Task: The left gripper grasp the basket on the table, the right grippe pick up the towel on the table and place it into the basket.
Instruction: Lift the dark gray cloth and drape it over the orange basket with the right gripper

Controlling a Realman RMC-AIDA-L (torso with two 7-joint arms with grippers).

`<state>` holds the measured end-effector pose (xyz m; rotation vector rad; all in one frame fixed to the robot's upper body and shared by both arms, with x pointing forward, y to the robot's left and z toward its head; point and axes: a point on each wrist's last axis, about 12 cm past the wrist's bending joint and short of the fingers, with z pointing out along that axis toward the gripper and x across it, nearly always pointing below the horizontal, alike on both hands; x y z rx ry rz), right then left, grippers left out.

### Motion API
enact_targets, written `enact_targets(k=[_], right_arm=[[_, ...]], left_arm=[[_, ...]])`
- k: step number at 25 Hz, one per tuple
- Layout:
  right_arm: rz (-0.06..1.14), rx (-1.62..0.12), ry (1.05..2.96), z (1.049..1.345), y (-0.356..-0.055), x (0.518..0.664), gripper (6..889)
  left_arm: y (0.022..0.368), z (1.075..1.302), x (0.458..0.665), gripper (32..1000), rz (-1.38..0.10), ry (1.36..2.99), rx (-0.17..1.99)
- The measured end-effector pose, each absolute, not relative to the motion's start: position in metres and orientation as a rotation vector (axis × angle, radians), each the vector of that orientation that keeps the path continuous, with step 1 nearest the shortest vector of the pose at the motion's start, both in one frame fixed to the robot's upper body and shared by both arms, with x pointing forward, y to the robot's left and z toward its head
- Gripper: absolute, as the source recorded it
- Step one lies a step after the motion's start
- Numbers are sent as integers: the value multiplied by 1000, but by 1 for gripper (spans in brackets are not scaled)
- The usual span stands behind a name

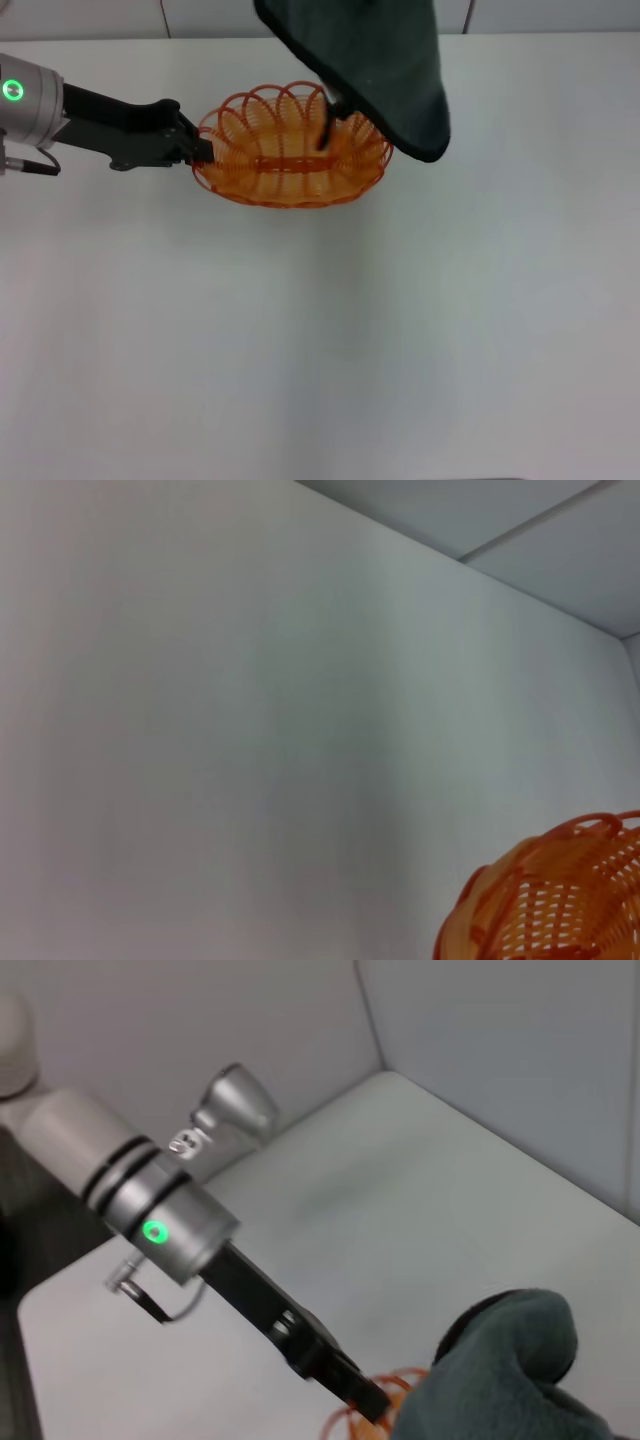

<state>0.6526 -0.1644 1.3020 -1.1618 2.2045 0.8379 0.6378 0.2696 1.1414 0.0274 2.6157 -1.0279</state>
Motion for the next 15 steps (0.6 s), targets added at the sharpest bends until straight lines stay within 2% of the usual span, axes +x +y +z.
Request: enact_targets(k=[10,15], right_arm=[[897,-1230,2189,1271,-133,657,57],[864,-1269,2213,1255,-122,657,57]], left_arm=[[266,1145,640,79,-1029,2609,40],[264,1147,642,79,-1031,2606,48]])
